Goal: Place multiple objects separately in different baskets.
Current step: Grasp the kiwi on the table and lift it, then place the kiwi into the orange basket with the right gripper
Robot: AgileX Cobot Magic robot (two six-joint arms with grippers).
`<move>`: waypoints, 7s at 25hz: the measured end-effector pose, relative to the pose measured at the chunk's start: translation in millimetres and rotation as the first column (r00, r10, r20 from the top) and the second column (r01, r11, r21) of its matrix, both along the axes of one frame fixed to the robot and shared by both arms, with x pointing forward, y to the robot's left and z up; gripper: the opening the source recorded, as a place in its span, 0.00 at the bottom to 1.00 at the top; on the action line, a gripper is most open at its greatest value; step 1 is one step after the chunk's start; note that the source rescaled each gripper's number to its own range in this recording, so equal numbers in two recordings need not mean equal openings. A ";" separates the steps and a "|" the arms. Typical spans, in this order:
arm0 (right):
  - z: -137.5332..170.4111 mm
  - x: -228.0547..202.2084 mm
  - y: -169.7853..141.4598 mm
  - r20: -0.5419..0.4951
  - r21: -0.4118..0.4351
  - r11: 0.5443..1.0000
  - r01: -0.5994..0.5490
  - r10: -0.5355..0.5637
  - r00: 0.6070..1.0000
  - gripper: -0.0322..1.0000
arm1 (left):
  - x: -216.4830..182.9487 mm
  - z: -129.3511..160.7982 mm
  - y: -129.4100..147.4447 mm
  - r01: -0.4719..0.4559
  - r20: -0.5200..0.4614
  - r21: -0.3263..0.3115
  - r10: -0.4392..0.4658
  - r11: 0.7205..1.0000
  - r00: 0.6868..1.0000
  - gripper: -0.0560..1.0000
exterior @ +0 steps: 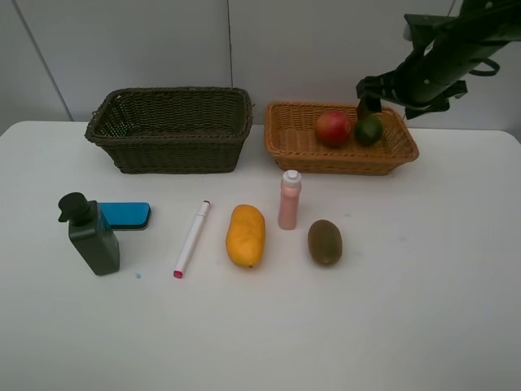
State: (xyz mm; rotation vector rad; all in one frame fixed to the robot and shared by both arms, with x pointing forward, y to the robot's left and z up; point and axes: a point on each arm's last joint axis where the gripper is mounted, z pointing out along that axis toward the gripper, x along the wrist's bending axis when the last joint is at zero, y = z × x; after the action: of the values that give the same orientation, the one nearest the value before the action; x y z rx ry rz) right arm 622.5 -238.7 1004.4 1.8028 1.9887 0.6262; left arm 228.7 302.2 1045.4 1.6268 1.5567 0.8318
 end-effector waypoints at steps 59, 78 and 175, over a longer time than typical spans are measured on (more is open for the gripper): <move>-111.6 -116.5 113.1 -0.339 -0.011 1.000 0.025 -0.027 0.941 1.00 | 0.0 0.0 0.0 0.000 0.000 0.000 0.000 1.000 1.000 1.00; -118.2 -114.0 115.8 -0.327 0.006 1.000 0.019 -0.016 0.945 0.99 | 0.0 0.0 0.0 0.000 0.000 0.000 0.000 1.000 1.000 1.00; -61.1 54.6 -13.1 0.059 -0.049 0.993 0.111 -0.108 0.992 0.47 | 0.0 0.0 0.0 0.000 0.000 0.000 0.000 1.000 1.000 1.00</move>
State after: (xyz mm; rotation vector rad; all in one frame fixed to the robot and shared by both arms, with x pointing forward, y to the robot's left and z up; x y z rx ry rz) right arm 677.1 -251.8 943.3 1.8282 1.8387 0.5792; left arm 228.7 302.2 1045.4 1.6268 1.5567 0.8318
